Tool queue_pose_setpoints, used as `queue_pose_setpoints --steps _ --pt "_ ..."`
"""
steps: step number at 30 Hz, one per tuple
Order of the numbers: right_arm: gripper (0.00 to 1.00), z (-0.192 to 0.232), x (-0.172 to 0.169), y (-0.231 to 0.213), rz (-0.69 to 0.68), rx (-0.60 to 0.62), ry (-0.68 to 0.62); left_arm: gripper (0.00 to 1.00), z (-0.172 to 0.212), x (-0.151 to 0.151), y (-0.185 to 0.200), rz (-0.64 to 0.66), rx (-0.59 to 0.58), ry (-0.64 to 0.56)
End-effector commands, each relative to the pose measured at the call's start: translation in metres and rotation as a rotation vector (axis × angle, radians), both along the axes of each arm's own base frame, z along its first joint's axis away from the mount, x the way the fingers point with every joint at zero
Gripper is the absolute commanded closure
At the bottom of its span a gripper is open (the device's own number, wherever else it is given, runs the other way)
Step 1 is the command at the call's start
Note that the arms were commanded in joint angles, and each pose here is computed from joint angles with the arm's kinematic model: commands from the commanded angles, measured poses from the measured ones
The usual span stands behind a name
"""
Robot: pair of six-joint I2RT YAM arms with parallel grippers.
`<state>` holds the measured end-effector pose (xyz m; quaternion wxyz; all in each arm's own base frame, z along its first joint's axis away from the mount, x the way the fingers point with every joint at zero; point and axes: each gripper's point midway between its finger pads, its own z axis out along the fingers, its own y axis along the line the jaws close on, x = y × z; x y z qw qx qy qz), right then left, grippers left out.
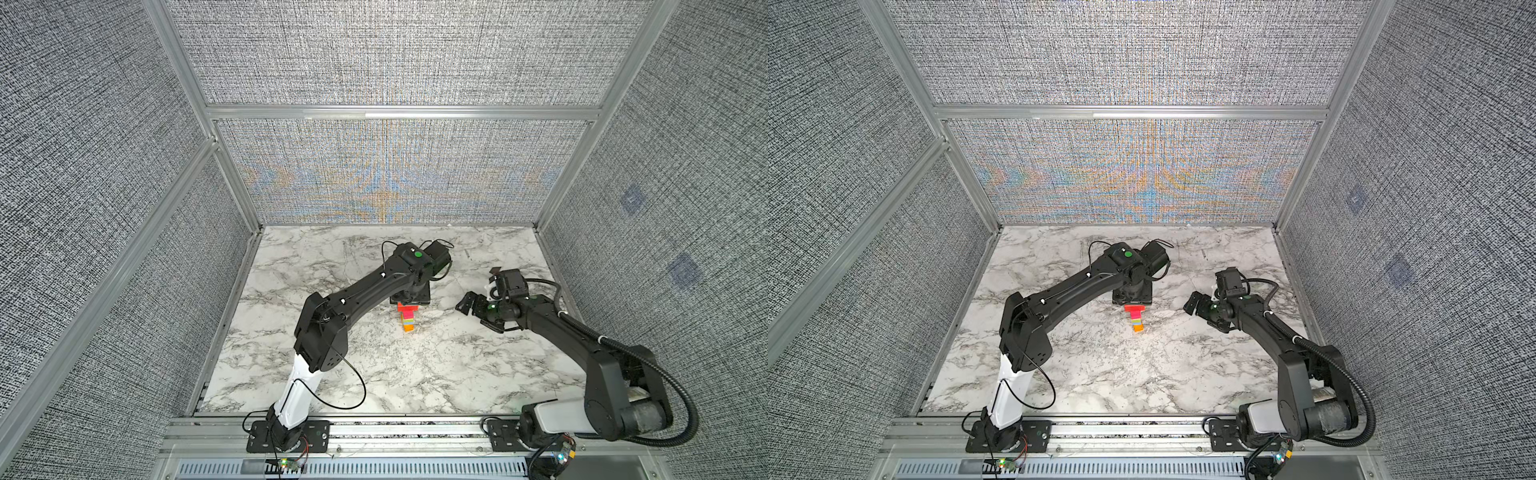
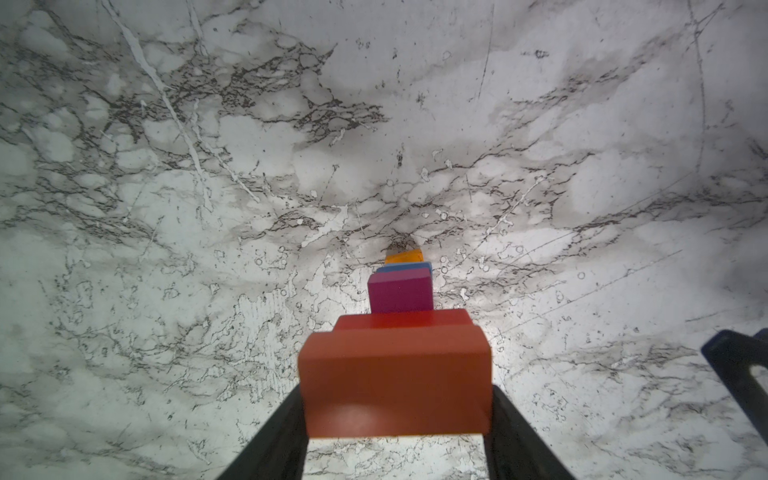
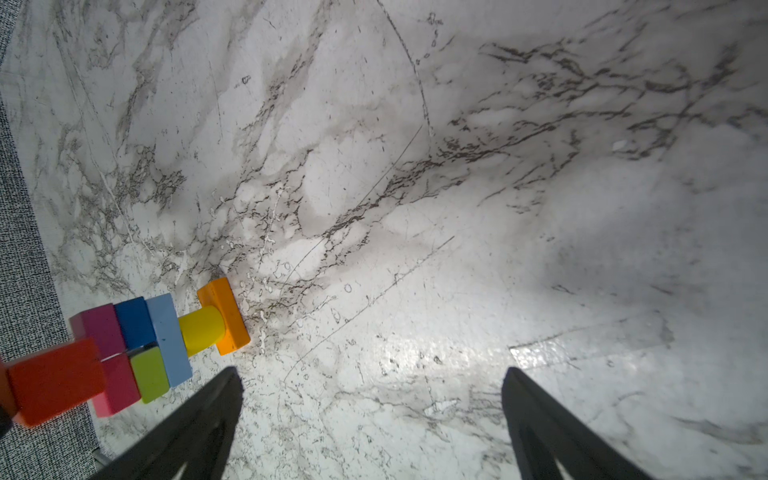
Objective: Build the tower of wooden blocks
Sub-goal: 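Lower the orange-red bar onto the red block on the stack, open left gripper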
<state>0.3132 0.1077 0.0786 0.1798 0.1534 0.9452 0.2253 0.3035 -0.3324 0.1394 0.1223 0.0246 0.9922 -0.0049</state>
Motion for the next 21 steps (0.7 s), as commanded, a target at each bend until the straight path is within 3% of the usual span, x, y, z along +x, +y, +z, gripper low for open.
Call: queue_pose_setpoints --steps 1,16,21 --pt "0.01 0.0000 0.0003 0.0019 0.009 0.008 -0.003 0.39 0.0048 0.0000 -0.0004 0.004 -0.016 -0.003" --pt "0.01 0.0008 0.0001 0.0033 0.014 0.014 -0.005 0.38 0.0038 -0.0026 0.0057 0.014 0.004 -0.001" --pt "0.01 0.0017 0.0000 0.0034 0.016 0.015 -0.008 0.33 0.0026 -0.0026 0.0036 0.010 -0.003 0.002"
